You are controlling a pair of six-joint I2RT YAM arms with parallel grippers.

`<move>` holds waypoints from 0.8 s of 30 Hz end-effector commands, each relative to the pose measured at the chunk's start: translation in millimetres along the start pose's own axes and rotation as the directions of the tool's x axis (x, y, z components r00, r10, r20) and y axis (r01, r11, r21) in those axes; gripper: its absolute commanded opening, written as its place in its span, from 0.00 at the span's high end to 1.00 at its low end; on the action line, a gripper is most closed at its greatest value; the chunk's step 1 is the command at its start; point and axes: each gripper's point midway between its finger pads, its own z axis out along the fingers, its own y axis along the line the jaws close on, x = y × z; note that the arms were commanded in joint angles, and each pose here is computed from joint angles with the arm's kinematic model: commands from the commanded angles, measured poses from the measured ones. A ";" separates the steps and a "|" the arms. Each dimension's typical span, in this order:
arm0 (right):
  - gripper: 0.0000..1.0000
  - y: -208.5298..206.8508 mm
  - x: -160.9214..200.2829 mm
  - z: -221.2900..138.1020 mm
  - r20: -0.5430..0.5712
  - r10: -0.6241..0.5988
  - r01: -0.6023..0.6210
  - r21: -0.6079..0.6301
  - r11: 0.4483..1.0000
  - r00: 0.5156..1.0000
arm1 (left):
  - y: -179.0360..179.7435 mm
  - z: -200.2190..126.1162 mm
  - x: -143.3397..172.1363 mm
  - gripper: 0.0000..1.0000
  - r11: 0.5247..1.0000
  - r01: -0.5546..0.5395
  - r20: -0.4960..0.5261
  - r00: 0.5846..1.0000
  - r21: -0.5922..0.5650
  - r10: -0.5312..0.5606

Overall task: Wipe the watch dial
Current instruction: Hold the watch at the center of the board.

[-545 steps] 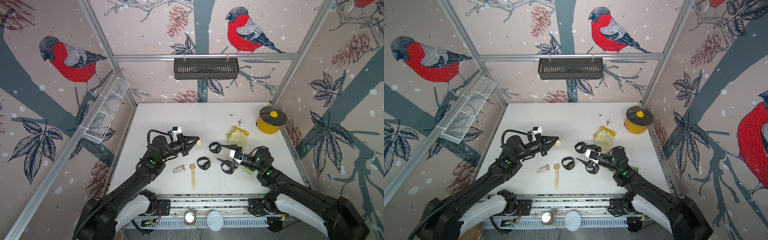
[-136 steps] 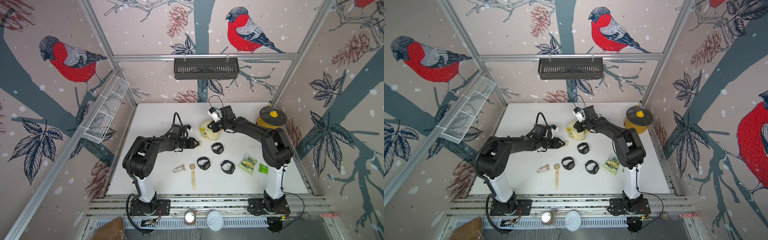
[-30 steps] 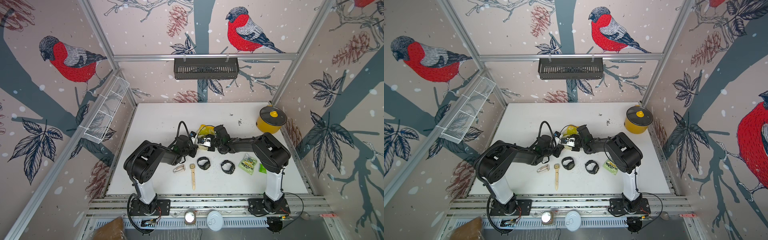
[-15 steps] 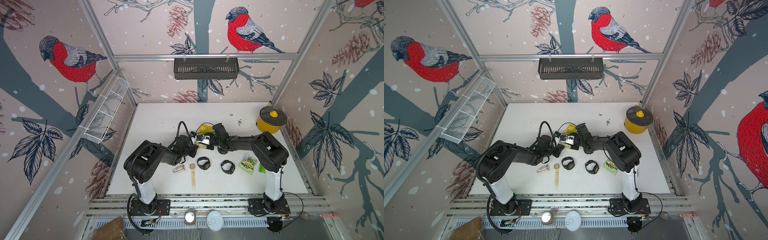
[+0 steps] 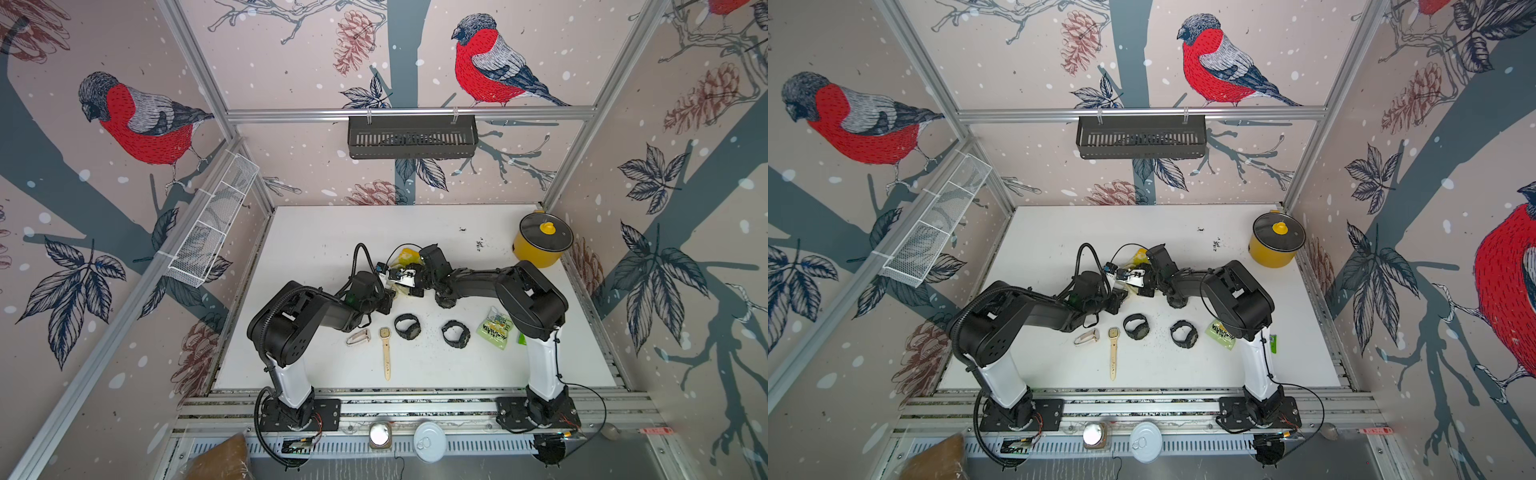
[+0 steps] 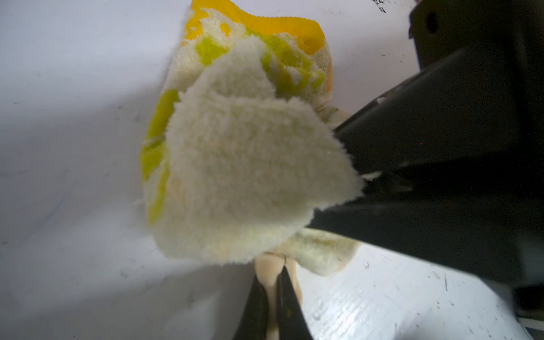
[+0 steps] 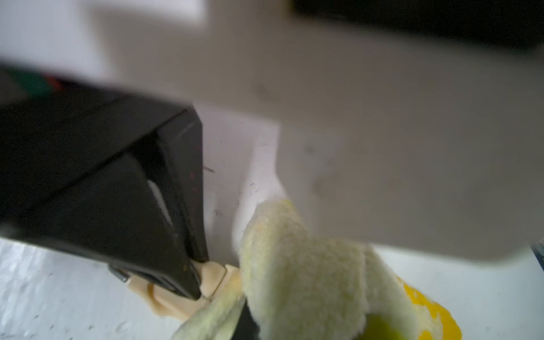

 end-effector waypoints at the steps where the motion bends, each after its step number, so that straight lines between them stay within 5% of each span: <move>1: 0.97 12.1 59.9 2.7 -0.268 0.079 -0.075 0.023 0.997 0.960 | 5.3 -2.5 28.5 0.95 0.995 -0.101 -0.108 0.989 -0.018 0.099; 14: 0.97 23.9 2.9 2.0 -0.104 0.188 -0.199 -0.114 0.973 0.977 | 7.3 -3.9 30.3 0.96 0.995 -0.096 -0.098 0.991 -0.027 0.093; 24: 0.97 24.0 1.0 5.4 -0.134 0.264 -0.283 -0.150 0.947 0.955 | 6.8 -4.4 31.2 0.95 0.995 -0.096 -0.097 0.991 -0.025 0.093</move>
